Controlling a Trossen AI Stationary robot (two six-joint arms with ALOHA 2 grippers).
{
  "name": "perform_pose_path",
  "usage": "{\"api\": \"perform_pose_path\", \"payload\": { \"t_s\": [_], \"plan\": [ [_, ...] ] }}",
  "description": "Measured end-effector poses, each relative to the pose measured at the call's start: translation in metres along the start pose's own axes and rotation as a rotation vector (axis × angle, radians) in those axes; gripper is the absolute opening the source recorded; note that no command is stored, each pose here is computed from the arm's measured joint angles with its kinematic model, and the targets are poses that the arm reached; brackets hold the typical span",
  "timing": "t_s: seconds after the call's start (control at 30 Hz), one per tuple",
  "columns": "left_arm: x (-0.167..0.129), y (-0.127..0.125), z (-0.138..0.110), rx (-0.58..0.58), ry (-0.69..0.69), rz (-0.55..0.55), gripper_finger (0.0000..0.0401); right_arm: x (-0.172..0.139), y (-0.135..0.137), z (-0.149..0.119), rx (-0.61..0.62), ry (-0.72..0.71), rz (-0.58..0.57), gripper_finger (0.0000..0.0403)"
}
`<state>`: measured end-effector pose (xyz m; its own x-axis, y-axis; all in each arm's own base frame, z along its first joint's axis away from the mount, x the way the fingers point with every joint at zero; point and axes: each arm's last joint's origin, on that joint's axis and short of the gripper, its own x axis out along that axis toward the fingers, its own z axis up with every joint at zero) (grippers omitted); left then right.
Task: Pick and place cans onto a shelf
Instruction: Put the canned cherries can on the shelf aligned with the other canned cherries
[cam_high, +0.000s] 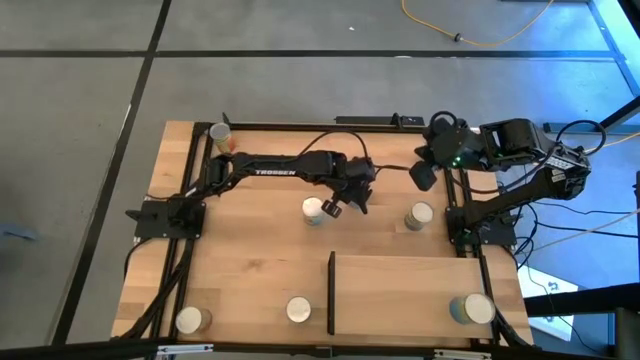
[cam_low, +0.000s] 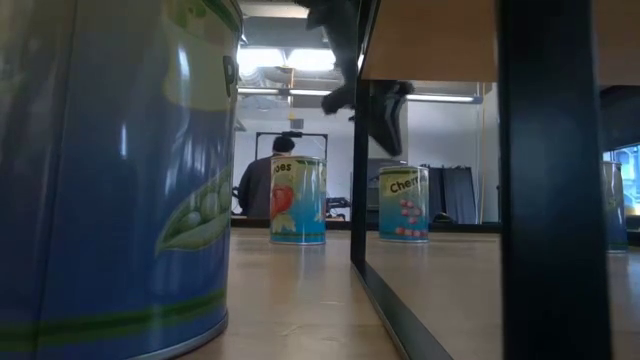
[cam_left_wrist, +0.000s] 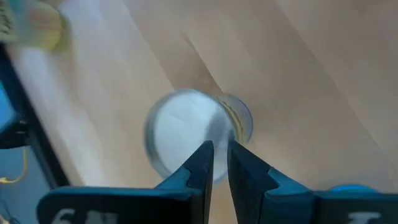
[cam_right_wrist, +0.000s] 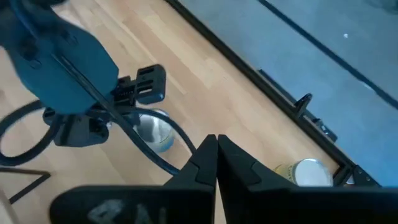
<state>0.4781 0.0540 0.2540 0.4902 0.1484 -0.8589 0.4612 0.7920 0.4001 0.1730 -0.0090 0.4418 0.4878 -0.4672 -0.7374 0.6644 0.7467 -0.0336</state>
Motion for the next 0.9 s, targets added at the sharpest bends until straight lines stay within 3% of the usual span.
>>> {"api": "perform_pose_path", "payload": {
  "t_s": [0.13,0.3,0.57,0.73,0.9],
  "plan": [
    [-0.023,0.006,0.012,-0.028,-0.035,0.022,0.0039,0.0,0.001,-0.001,-0.08,0.026,0.043,0.0008],
    [-0.064,0.018,0.019,-0.156,-0.057,0.036,0.0039,-0.001,0.005,-0.004,-0.333,0.087,0.194,0.0008],
    [-0.131,0.019,0.005,-0.411,-0.094,0.079,0.0039,-0.004,0.012,-0.007,-0.63,0.11,0.412,0.0008],
    [-0.174,0.017,-0.005,-0.46,-0.136,0.098,0.0039,0.003,0.018,-0.005,-0.66,0.115,0.418,0.0008],
    [-0.22,0.012,-0.017,-0.465,-0.195,0.132,0.0039,0.026,0.038,0.001,-0.611,0.169,0.392,0.0008]
  ]
}}
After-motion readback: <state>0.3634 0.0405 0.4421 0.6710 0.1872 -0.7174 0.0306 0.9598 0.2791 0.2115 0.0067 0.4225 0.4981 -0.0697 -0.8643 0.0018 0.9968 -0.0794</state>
